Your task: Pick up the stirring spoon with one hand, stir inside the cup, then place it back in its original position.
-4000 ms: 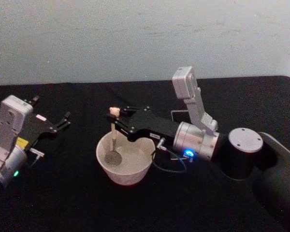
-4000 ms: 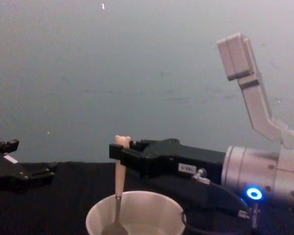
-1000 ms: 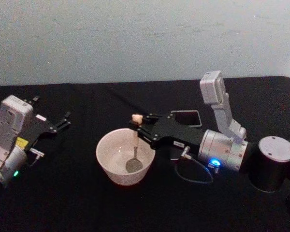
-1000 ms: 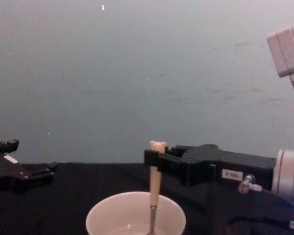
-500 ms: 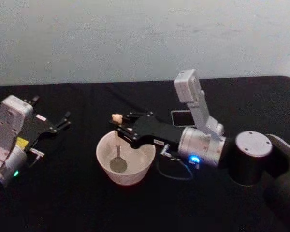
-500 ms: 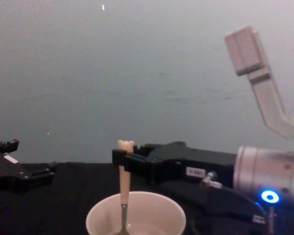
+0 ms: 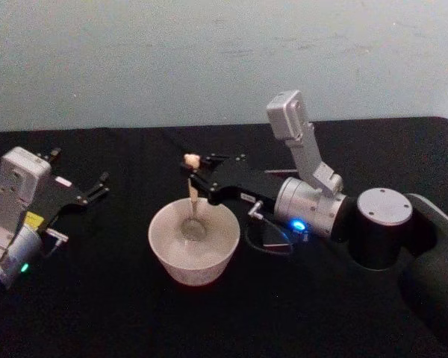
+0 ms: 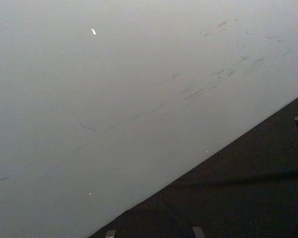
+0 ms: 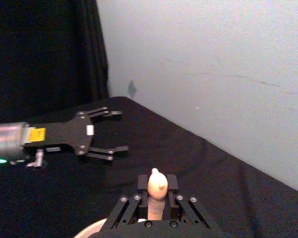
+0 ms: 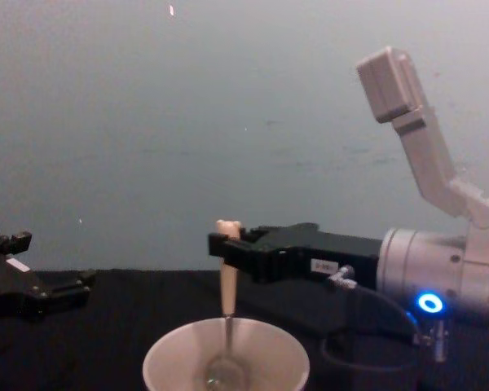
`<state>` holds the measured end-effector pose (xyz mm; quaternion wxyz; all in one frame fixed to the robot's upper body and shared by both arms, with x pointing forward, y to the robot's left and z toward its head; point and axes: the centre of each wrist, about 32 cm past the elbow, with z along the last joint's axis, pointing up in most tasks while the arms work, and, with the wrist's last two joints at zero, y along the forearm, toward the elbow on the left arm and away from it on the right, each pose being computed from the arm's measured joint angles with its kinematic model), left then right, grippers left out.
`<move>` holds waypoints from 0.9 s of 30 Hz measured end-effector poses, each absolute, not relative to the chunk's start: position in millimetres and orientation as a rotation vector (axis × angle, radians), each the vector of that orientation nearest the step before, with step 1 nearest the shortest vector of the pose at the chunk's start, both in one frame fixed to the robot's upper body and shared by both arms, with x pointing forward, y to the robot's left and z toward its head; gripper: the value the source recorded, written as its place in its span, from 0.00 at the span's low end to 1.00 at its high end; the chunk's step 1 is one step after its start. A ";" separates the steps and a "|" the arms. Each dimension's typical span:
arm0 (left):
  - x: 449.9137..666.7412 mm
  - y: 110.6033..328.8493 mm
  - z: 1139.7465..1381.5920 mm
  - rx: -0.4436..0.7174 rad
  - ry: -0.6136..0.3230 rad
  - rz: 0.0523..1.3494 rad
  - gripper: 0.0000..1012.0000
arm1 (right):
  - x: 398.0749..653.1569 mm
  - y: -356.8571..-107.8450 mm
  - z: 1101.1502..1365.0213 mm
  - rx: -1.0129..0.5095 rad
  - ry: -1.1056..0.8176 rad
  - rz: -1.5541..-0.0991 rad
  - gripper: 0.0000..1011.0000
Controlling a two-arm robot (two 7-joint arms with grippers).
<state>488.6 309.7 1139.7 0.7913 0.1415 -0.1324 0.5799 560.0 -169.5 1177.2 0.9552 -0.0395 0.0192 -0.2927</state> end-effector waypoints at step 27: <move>488.6 309.7 1139.8 0.304 -0.285 1.248 0.99 | 520.0 -193.7 1180.2 -0.068 0.085 -0.512 0.22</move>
